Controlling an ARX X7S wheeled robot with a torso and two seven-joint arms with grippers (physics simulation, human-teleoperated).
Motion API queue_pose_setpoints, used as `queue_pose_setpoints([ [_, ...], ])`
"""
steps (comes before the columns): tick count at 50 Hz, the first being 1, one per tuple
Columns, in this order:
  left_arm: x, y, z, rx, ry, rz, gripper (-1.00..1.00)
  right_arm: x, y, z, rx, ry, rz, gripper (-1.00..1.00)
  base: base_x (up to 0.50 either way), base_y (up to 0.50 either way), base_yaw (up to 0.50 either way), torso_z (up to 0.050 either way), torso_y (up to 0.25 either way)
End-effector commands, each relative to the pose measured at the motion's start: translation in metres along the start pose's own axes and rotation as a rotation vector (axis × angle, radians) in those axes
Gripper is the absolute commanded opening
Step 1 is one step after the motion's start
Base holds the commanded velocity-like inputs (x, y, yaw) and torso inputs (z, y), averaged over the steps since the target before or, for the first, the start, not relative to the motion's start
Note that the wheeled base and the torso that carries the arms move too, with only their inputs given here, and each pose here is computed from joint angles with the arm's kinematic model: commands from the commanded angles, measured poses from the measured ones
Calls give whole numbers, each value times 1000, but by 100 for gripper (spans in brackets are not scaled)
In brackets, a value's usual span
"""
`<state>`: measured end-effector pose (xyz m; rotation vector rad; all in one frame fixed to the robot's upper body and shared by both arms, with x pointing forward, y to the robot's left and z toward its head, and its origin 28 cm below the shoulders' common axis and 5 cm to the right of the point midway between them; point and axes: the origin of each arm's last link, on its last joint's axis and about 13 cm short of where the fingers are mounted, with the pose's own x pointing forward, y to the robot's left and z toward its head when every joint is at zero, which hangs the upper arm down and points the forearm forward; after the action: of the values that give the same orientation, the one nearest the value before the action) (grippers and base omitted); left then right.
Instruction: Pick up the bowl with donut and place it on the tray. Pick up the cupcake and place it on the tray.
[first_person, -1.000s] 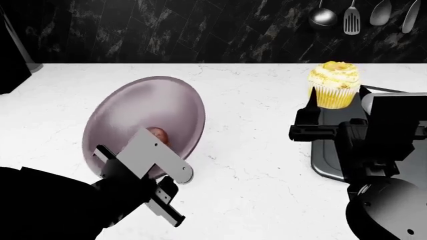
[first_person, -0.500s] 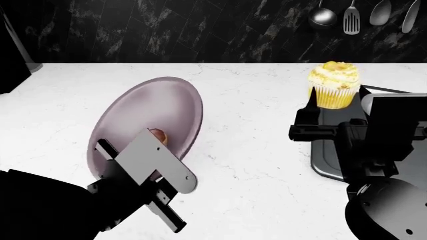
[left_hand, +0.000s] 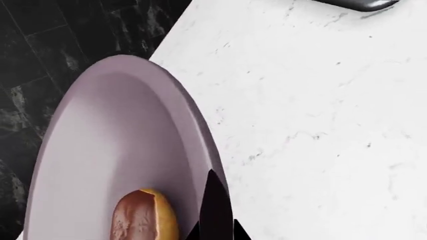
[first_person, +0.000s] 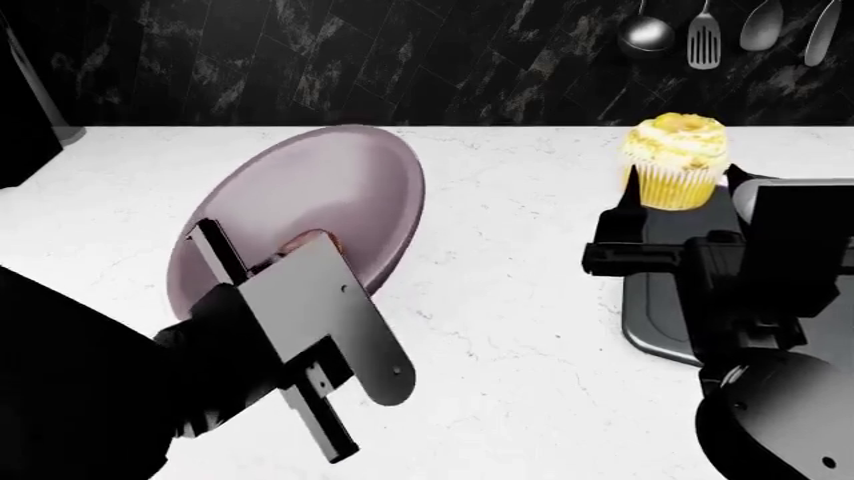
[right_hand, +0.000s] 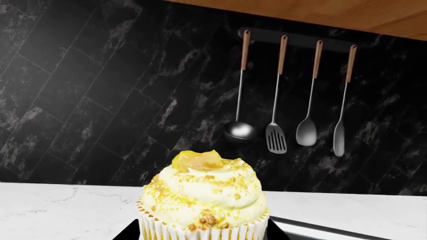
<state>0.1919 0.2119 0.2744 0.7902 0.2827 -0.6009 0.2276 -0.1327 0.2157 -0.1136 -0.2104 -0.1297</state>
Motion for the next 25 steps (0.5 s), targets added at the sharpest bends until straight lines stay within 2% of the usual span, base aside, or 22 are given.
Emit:
queue_pose_setpoints([
  [1, -4, 8, 13, 119, 30, 16, -100, 0, -4, 4, -14, -27, -17, -100, 0, 0, 0, 0, 0],
  [8, -7, 5, 18, 155, 35, -44, -100, 5, -8, 9, -62, -61, -65, -100, 0, 0, 0, 0, 1],
  [18, -5, 5, 15, 140, 18, -46, -100, 17, -14, 14, -178, -99, -134, -100, 0, 0, 0, 0, 1],
  [25, -4, 6, 15, 135, 10, -40, -100, 29, -17, 9, -210, -75, -166, -100, 0, 0, 0, 0, 0],
])
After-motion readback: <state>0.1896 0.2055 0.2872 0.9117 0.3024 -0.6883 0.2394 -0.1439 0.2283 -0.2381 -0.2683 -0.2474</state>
